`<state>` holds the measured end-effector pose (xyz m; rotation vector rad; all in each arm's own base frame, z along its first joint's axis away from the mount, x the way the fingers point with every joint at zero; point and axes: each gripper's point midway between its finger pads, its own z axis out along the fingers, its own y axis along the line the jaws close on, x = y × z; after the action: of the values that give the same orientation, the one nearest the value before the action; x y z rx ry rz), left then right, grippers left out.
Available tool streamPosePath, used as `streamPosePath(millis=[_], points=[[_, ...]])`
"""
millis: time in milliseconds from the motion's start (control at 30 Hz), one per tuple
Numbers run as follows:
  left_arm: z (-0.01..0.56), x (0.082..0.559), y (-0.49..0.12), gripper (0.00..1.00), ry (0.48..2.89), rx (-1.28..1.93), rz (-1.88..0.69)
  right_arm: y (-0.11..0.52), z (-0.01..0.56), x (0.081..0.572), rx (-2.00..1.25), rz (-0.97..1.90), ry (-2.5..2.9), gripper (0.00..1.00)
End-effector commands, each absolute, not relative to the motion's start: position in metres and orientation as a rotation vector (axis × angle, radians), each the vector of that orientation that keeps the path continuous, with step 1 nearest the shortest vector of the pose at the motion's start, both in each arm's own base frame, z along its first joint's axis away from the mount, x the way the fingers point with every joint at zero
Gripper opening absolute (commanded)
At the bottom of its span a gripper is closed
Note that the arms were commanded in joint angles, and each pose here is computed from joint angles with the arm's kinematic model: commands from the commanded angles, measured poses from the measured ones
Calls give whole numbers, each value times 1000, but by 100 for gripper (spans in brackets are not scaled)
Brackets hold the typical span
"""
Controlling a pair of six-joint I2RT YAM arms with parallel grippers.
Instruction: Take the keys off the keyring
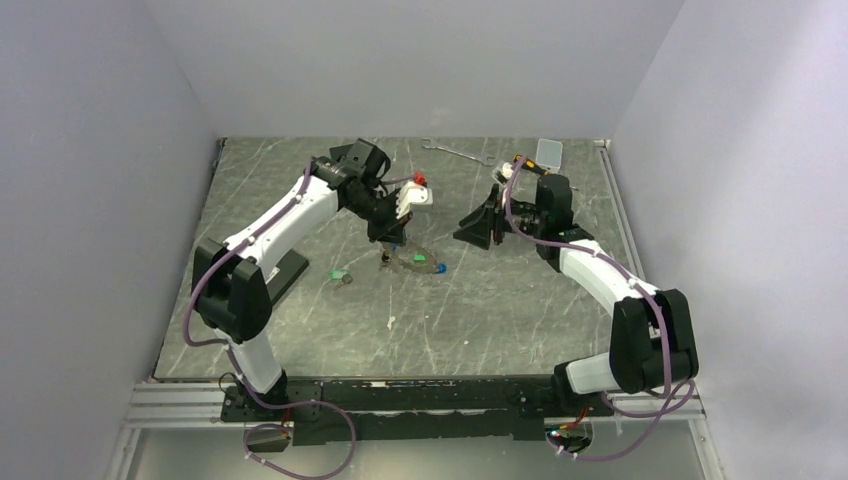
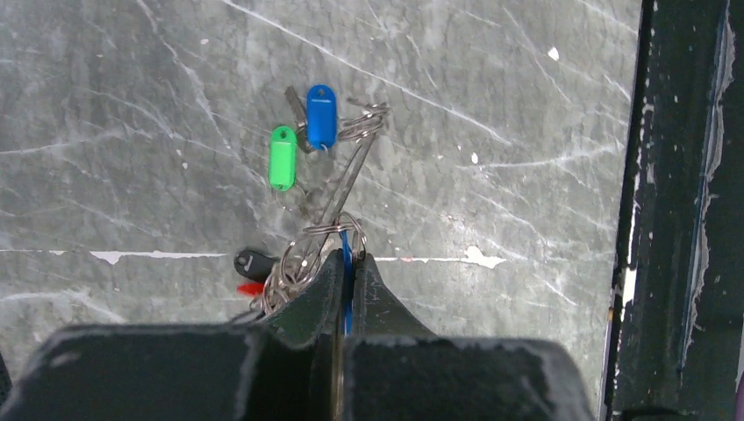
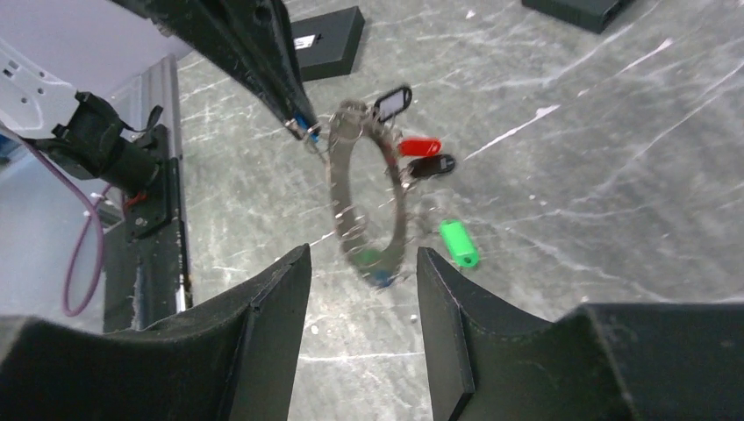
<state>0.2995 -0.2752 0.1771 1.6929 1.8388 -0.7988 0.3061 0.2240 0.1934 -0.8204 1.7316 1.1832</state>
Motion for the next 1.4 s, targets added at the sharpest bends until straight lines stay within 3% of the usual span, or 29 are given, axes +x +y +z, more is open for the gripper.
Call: streamPosePath(millis=[0, 333, 500, 900, 1367], points=[[218, 280, -279, 0, 1597, 1799, -745, 222, 233, 310, -959, 1091, 1554, 51], [225, 272, -259, 0, 1403, 2103, -430, 224, 246, 303, -1004, 1111, 1484, 50], [242, 281, -264, 0, 1141, 2127, -202, 225, 253, 299, -1021, 1114, 1460, 50], [271, 260, -287, 0, 603, 2091, 19, 236, 260, 280, -1059, 1210, 1418, 48], [271, 248, -296, 0, 533, 2112, -14, 257, 260, 248, -1223, 1293, 1383, 42]])
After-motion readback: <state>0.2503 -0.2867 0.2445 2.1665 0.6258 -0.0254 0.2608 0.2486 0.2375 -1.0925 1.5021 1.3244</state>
